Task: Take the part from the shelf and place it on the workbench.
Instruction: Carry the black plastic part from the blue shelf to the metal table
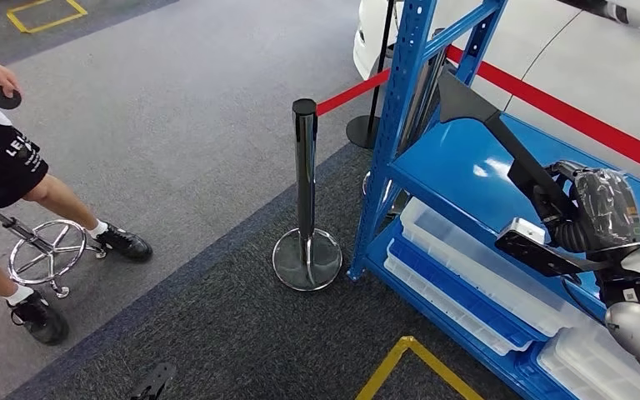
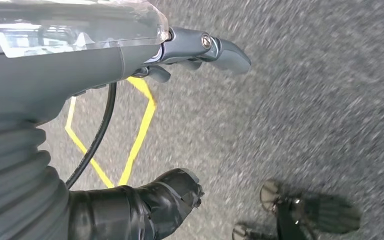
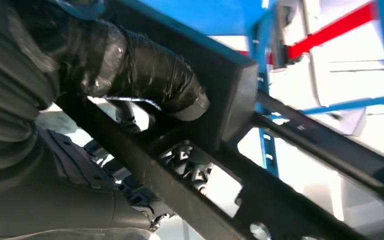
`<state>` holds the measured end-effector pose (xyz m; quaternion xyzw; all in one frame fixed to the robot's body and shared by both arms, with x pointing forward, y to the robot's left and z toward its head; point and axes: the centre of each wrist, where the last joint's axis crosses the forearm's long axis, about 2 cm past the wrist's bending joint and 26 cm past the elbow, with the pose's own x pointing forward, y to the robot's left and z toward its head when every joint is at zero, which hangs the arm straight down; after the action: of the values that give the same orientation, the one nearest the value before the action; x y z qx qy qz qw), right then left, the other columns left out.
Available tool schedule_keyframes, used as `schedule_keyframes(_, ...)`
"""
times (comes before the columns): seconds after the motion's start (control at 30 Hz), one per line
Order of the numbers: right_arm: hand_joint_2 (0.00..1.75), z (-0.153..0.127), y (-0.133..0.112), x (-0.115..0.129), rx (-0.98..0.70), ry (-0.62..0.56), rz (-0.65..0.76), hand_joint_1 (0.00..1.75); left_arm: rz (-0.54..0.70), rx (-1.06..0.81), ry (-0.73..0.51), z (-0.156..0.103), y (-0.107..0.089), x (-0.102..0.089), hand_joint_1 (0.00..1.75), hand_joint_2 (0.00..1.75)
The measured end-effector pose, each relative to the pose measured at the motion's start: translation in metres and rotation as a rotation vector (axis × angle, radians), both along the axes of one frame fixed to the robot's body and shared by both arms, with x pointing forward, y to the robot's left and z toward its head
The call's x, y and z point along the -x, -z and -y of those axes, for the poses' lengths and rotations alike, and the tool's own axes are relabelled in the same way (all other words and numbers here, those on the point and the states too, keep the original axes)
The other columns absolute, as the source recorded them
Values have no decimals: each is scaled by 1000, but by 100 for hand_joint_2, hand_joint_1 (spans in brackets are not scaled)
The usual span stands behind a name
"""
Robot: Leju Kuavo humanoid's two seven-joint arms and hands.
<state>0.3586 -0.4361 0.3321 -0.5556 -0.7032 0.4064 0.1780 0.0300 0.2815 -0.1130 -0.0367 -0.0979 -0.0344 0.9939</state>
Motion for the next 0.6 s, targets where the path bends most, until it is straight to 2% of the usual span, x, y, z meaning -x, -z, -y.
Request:
schedule_keyframes(0.27,175,9,2,7,-38,14,19,175,2,-2,-7,1,0,0,0,175)
schedule_keyframes(0.43,175,26,10,39,-54,-2,12,175,-3,-10,-19,0,0,2,0,175)
schedule_keyframes(0.6,175,28,34,74,-56,-106,-82,175,-19,-17,-22,-3,1,13,0,175)
